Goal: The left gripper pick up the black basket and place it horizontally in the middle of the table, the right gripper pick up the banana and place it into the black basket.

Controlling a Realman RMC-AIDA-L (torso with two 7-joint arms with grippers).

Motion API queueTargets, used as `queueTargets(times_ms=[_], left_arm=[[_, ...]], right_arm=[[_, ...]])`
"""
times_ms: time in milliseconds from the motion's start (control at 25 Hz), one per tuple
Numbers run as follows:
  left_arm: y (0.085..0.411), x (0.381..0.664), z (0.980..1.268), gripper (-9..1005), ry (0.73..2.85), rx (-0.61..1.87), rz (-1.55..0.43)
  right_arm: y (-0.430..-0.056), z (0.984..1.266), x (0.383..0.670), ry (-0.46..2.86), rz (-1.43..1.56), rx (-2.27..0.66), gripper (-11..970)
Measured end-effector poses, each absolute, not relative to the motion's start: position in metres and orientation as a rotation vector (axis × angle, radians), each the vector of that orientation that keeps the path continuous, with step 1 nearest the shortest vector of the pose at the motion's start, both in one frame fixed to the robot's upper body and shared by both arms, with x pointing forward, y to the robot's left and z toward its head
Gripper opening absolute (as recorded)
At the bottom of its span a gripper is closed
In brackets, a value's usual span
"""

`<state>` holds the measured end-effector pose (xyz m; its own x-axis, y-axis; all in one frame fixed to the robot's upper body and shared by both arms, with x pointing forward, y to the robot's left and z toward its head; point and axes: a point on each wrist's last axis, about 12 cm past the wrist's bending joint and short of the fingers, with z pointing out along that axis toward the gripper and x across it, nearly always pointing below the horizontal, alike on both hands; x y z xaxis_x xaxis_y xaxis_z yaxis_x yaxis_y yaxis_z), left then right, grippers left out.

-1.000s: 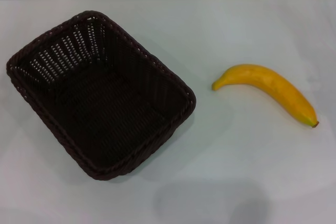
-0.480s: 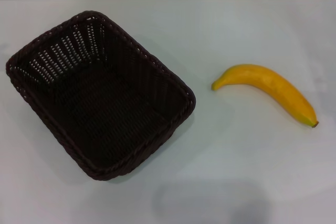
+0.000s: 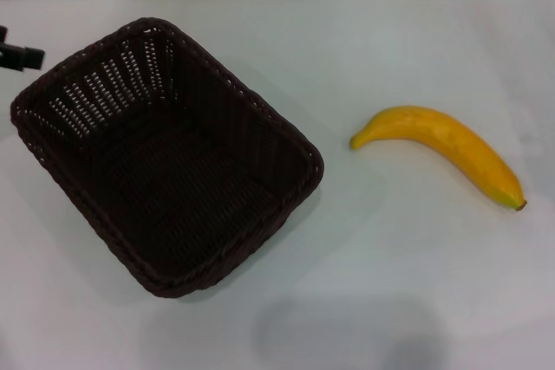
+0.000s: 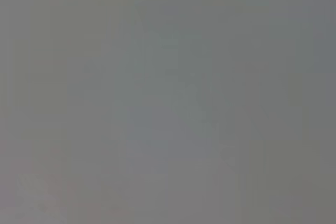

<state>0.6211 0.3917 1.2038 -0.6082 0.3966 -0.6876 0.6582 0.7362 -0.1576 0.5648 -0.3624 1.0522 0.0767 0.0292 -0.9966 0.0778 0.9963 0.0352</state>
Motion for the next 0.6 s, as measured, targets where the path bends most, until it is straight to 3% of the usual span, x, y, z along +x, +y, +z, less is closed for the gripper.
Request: queueTargets(times_ms=[600], left_arm=[[0.378, 0.622, 1.163, 889, 2.297, 0.824, -0.481]], right_arm=[[-0.363, 1.050, 0.561, 1.504, -0.031, 0.079, 855]])
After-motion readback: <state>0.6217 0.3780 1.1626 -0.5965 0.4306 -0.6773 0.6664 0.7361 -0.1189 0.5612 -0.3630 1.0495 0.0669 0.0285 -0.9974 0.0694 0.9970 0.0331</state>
